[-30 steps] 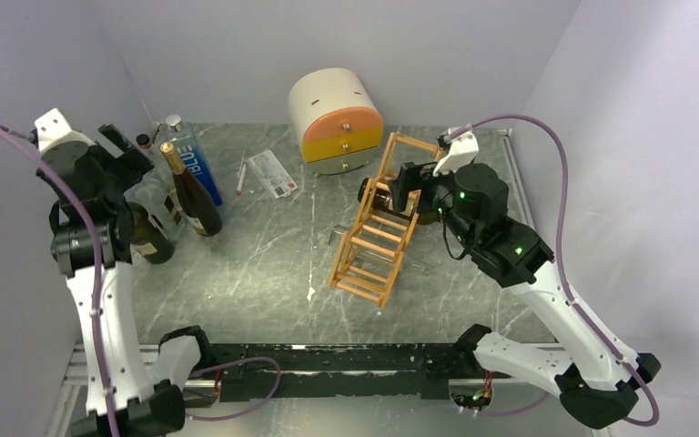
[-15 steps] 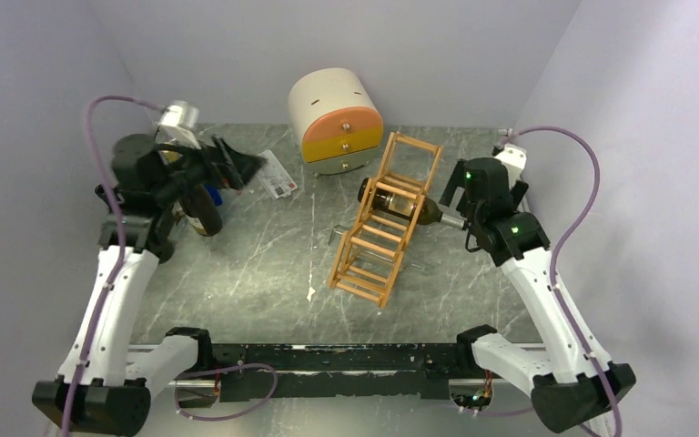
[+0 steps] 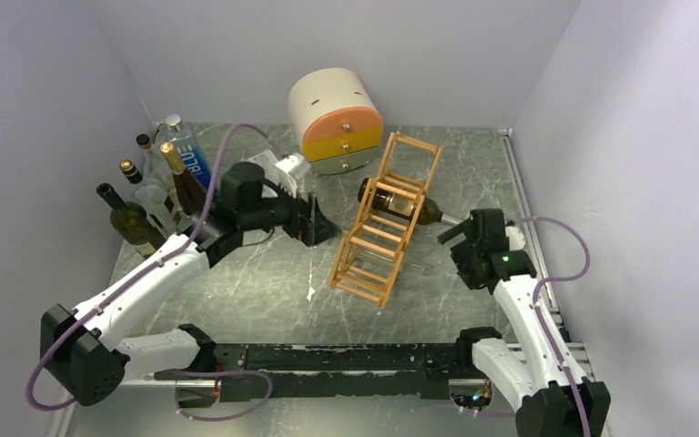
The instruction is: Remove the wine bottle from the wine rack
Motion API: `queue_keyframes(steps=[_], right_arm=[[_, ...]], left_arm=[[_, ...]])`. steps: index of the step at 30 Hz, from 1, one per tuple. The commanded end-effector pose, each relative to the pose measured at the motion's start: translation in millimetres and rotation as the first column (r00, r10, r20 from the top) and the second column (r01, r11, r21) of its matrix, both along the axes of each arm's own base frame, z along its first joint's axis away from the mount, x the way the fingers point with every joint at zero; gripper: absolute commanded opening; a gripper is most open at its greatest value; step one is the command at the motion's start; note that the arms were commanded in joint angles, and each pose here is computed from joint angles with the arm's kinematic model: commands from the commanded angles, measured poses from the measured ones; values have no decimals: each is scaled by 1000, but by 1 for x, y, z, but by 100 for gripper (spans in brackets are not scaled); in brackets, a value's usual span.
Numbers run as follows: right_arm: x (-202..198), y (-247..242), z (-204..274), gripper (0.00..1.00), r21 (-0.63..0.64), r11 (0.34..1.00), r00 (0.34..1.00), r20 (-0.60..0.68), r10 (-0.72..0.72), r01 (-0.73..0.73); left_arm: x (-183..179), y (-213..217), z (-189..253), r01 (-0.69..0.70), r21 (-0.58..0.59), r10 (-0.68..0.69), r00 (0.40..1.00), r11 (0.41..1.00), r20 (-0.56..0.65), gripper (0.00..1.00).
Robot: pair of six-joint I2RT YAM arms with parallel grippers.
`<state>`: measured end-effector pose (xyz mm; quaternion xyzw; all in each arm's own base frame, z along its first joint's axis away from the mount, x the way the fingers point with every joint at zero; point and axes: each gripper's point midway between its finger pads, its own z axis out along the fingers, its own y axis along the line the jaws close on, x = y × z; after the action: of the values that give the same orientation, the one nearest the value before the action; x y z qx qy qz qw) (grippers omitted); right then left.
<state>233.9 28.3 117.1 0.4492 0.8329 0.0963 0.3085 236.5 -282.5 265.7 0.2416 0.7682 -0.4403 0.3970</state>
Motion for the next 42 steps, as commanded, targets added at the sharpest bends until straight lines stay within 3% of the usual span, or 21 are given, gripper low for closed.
queue_keyframes(steps=[1,8,13,20,29,31,35,37,39,42], right_arm=[[-6,24,-15,98,291,931,975,-43,-218,221],[-13,41,-45,97,382,869,949,-160,-273,315],[-13,51,-52,97,400,860,947,-174,-269,317],[-10,73,-59,88,452,835,950,-161,-269,313],[5,84,-65,76,480,796,929,-157,-335,368],[7,81,-66,71,479,789,922,-153,-356,384],[7,75,-72,52,482,767,902,-152,-404,424],[6,75,-75,33,505,748,897,-143,-418,430],[4,75,-78,20,527,733,894,-137,-426,430],[-1,68,-81,13,523,724,882,-133,-452,450]], left_arm=[[-8,-19,-9,-5,8,5,999,1000,49,96],[-28,-39,-30,-6,-5,6,999,1000,-46,85],[-42,-57,-41,27,-2,-27,996,1000,-82,72],[-58,-75,-47,63,23,-61,994,998,-89,59],[-64,-76,-46,50,35,-47,995,998,-84,60],[-63,-74,-44,33,42,-30,997,999,-77,61],[-55,-62,-39,-34,63,37,998,997,-52,68],[-50,-55,-39,-75,81,78,996,994,-38,70],[-44,-49,-43,-124,100,127,991,987,-28,71],[-37,-44,-53,-172,127,177,984,977,-30,69]])
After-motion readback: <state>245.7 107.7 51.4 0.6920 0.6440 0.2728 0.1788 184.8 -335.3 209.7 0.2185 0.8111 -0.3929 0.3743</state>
